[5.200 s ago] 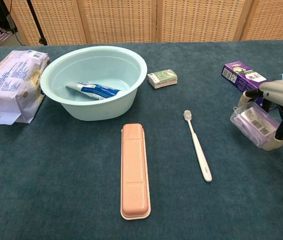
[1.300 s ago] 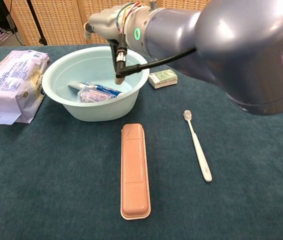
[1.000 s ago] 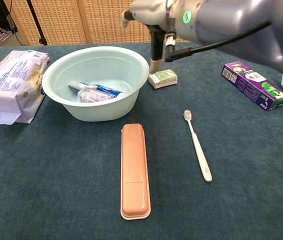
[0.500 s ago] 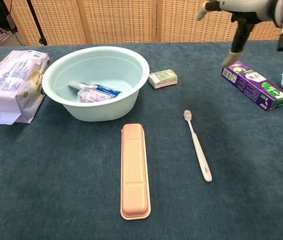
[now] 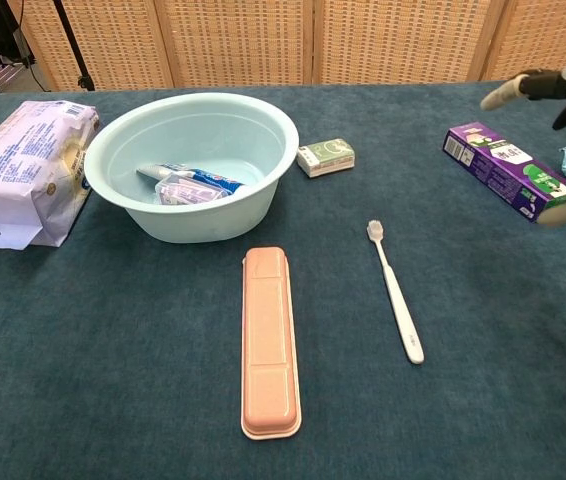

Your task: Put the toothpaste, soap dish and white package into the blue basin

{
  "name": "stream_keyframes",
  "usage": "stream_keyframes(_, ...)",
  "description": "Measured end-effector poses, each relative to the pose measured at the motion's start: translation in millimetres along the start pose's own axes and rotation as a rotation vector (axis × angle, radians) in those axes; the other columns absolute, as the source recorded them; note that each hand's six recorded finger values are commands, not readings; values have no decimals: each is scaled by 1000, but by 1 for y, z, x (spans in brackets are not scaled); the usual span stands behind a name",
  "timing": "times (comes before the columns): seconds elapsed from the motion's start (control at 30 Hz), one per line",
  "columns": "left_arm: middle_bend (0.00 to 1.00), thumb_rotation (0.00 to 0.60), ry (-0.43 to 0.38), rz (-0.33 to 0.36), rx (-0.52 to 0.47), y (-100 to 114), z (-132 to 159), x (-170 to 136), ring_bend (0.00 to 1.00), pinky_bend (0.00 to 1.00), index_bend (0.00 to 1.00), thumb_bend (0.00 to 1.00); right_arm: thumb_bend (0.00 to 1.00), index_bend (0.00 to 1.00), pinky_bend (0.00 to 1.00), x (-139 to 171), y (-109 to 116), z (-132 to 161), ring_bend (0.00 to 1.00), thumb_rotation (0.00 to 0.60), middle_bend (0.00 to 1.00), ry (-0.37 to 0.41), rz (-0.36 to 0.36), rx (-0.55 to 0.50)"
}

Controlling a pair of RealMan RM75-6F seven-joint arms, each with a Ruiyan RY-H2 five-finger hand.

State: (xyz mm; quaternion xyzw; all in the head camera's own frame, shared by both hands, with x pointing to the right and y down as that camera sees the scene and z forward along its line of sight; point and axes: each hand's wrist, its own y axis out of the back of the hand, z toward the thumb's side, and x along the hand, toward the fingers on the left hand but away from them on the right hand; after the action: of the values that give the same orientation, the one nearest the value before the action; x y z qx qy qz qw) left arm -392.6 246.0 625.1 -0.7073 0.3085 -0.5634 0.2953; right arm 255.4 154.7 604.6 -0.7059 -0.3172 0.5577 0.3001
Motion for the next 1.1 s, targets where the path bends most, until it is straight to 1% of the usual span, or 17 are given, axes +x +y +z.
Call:
stream_keyframes(0.13,0,600,-5,7,9,0,2,-1,0,25,156,247,53,101,172,20,-17,-14,0,600,0,-19,23,-55)
stream_keyframes(0.27,0,600,-3,13,12,1,2,-2,0,25,156,247,53,101,173,30,-31,-25,0,600,0,-36,42,-70)
stream_keyframes(0.47,0,600,16,29,7,5,-2,-1,0,25,156,247,53,101,172,40,-42,-29,0,600,0,-33,53,-112)
stream_keyframes(0.57,0,600,15,26,8,4,-1,0,0,25,156,248,53,101,173,42,-49,-28,0,600,0,-18,66,-112)
stream_keyframes(0.8,0,600,16,18,3,3,-2,0,0,25,156,247,56,102,172,39,-46,-27,0,600,0,-15,57,-103)
stream_keyframes(1.1,0,600,10,18,2,3,-1,-1,0,25,156,247,89,102,173,58,-51,-27,0,600,0,-2,60,-108)
